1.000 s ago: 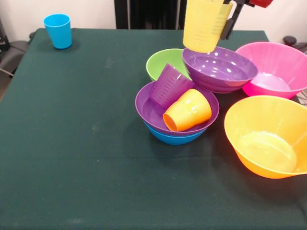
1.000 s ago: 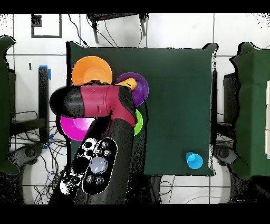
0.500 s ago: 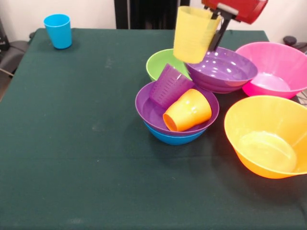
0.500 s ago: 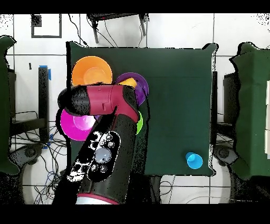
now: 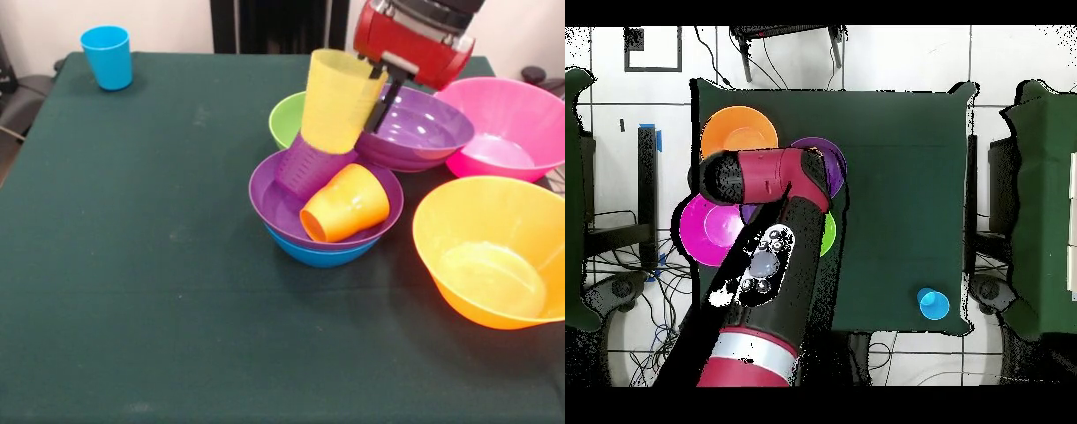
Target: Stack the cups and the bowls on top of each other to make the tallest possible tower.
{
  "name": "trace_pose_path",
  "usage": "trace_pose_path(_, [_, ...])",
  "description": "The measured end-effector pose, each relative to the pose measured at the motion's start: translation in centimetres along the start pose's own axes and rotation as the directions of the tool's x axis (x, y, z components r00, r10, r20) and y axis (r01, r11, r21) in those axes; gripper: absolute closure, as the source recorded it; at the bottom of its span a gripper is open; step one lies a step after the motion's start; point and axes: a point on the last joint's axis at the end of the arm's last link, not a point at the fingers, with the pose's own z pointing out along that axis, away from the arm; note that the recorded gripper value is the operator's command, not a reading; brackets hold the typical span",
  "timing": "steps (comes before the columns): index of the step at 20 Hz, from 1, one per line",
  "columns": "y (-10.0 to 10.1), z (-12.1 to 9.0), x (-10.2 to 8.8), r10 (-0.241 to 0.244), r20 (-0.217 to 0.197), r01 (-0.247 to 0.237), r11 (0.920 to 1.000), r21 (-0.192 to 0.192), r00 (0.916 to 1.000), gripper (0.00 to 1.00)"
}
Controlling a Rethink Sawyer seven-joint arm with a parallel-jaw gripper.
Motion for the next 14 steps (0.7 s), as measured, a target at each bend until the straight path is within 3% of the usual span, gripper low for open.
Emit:
trace_pose_path(4, [0.6,1.2,-0.1,-0.011,0.0,0.011,0.9999,0.006,0.9999,1.0])
trace_pose_path(9, [0.6,1.1,-0.1,-0.008,-0.001,0.008,1.0,0.003,1.0,1.0])
trace_pose_path(14, [-0.3,-1.5,-0.1,0.037,-0.016,-0.037,0.9988,-0.033,0.9992,1.0])
